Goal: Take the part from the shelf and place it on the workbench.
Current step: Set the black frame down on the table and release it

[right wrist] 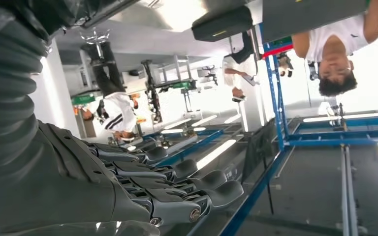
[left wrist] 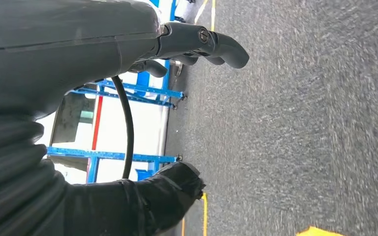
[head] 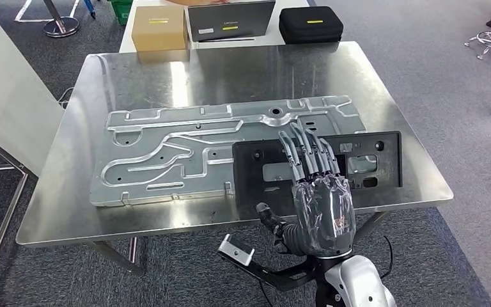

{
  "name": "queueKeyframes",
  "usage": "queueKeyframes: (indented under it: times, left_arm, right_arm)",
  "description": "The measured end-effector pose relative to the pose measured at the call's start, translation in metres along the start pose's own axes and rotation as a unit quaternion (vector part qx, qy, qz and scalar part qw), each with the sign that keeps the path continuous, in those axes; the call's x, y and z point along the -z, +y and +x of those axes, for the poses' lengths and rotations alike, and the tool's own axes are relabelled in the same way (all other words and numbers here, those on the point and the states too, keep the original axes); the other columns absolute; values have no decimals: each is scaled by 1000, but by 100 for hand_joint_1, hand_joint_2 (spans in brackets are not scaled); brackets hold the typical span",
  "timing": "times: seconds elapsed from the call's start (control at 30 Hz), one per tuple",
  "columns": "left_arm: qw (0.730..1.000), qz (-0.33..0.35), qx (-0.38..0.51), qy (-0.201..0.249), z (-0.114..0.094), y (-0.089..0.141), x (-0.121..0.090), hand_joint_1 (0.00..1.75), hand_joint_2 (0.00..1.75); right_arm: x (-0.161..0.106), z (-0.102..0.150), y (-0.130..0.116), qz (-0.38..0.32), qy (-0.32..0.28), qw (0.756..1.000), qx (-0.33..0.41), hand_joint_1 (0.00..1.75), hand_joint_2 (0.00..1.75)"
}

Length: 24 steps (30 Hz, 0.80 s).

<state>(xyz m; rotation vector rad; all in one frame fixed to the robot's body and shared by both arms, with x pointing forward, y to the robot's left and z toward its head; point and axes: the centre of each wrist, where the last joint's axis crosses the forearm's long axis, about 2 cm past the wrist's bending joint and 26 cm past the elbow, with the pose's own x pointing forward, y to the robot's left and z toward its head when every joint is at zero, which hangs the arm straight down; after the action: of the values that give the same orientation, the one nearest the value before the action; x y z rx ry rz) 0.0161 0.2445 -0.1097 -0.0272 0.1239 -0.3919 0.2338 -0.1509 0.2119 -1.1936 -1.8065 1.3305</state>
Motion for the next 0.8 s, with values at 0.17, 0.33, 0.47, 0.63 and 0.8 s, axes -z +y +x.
queueKeyframes:
  times: [0.17,0.33,0.47,0.63,0.8]
  left_arm:
    - [1000,-5,-7,-3,3,-6,-1,0,175]
    - [1000,-2,-17,-1,4,-8,-1,0,175]
    - [1000,3,-25,1,3,-6,-1,0,175]
    - [1000,7,-29,-1,6,-7,-2,0,175]
    - [999,9,-35,7,6,-9,-3,0,175]
  right_arm:
    - [-5,3,-5,8,-1,1000,5,0,175]
    - [-19,10,-4,27,-1,999,25,0,175]
    - [-29,14,-1,40,1,999,35,0,175]
    - [-36,17,-2,52,2,998,41,0,175]
    - [-56,20,8,118,27,990,79,0,175]
